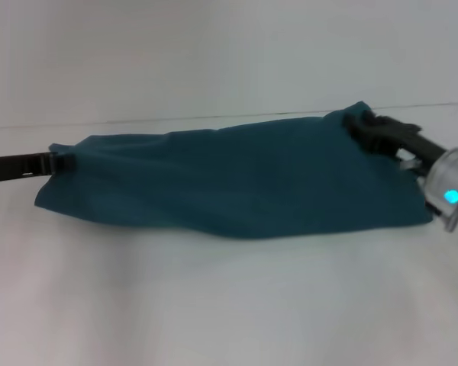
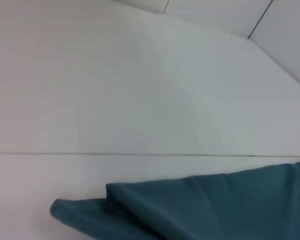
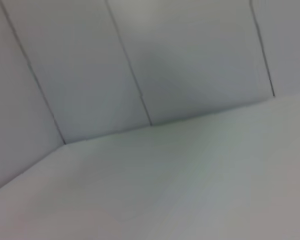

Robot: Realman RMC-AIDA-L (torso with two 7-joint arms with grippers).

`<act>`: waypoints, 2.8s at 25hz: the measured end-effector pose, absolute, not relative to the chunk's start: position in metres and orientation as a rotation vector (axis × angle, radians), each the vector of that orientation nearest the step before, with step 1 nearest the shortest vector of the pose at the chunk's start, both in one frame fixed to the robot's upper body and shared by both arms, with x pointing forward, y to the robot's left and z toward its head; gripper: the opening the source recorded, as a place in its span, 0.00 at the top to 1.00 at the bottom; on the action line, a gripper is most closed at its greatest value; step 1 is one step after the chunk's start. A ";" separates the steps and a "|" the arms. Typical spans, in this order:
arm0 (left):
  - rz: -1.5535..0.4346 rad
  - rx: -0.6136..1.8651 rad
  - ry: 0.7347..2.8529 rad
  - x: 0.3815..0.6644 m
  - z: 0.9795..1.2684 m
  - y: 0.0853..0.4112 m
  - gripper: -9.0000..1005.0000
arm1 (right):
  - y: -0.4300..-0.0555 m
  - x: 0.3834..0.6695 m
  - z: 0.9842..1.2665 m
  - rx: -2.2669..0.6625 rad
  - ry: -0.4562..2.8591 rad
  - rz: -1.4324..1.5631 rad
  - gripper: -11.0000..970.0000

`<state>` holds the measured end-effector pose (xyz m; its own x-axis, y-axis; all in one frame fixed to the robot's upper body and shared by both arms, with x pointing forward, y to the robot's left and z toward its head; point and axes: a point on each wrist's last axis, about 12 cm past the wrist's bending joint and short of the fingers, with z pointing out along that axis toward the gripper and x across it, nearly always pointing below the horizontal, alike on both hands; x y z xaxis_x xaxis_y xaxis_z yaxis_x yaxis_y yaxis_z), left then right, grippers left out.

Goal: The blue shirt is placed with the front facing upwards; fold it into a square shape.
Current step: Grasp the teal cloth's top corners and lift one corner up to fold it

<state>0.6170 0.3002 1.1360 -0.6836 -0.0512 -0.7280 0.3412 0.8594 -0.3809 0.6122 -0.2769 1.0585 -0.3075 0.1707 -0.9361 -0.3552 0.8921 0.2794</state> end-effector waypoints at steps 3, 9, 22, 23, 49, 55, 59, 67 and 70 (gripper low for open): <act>-0.652 0.214 2.248 0.616 1.137 0.301 0.95 | -0.255 0.611 1.052 -0.195 1.767 0.499 0.45; -0.670 0.226 2.226 0.613 1.145 0.301 0.95 | -0.197 0.614 1.045 -0.327 1.793 0.534 0.71; -0.711 0.264 2.160 0.610 1.167 0.298 0.95 | -0.127 0.619 1.048 -0.524 1.896 0.560 0.99; -0.721 0.264 2.147 0.611 1.169 0.297 0.95 | -0.124 0.618 1.048 -0.539 1.902 0.567 0.99; -0.791 0.320 2.050 0.611 1.185 0.292 0.95 | -0.136 0.584 1.033 -0.307 1.869 0.786 0.99; -0.825 0.342 2.023 0.611 1.189 0.288 0.95 | -0.123 0.596 1.033 -0.376 1.970 0.694 0.99; -0.826 0.354 2.007 0.611 1.194 0.287 0.95 | -0.099 0.593 1.036 -0.496 1.995 0.708 0.99; -0.854 0.359 1.958 0.608 1.202 0.289 0.95 | -0.059 0.585 1.044 -0.663 2.020 0.737 0.99; -0.859 0.364 1.949 0.608 1.202 0.288 0.95 | -0.047 0.580 1.047 -0.731 2.008 0.753 0.99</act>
